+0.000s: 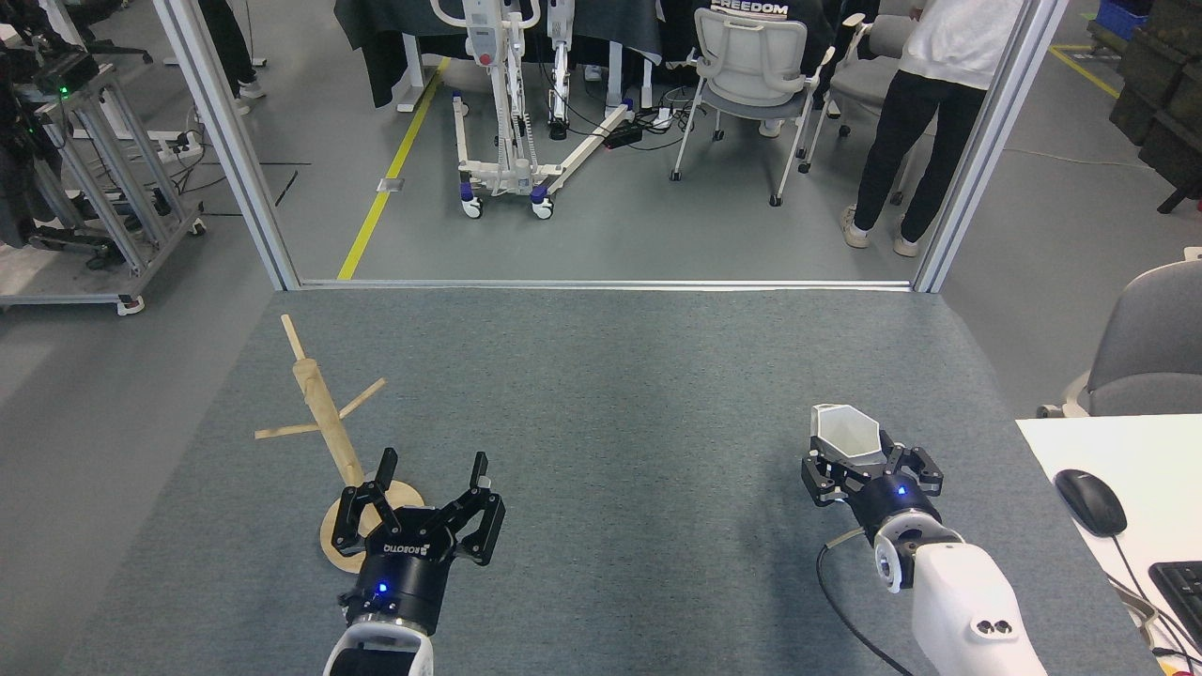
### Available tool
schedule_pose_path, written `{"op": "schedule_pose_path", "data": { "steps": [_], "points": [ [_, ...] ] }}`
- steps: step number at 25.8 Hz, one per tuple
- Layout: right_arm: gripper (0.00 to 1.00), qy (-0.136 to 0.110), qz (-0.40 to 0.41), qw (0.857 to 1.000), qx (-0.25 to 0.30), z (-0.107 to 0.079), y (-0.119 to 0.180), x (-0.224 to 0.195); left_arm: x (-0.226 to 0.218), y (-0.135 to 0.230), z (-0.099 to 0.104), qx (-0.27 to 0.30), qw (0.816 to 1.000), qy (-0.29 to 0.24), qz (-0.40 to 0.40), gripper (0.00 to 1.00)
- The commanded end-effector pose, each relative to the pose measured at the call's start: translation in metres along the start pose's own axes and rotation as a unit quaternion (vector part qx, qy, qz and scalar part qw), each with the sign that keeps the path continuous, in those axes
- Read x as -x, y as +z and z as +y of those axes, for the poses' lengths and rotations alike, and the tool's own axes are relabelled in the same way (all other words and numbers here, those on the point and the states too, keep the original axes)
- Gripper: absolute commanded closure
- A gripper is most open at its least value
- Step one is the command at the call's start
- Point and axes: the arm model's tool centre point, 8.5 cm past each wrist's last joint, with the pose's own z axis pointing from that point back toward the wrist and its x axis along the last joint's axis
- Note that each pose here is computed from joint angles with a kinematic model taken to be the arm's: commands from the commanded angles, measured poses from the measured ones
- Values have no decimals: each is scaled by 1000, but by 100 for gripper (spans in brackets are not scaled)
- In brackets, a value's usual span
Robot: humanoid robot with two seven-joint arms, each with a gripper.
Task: Hang cup on storage rack
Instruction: 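Close the right gripper on the cup and lift it, then carry the cup with the right gripper toward the left gripper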
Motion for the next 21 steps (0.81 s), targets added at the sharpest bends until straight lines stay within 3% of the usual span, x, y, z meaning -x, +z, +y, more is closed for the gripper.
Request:
{"op": "schedule_pose_path", "data": {
  "steps": [1,4,8,12,17,21],
  "points": [
    [71,0,-5,1000,-4,0,0,0,0,0,0,1,1000,0,1,0],
    [82,0,-7,1000,-4,1,1,1,0,1,-1,2,1000,0,0,0],
    [87,1,-9,1000,7,-5,3,9,0,0,0,1,1000,0,1,0],
    [95,-27,-60,997,50,-33,7,12,0,1,-1,2,1000,0,0,0],
    [100,-47,-105,990,80,-50,31,35,0,0,0,0,1000,0,0,0],
    [100,-36,-127,987,89,-66,50,46,0,0,-2,5,1000,1,-4,0]
  ]
}}
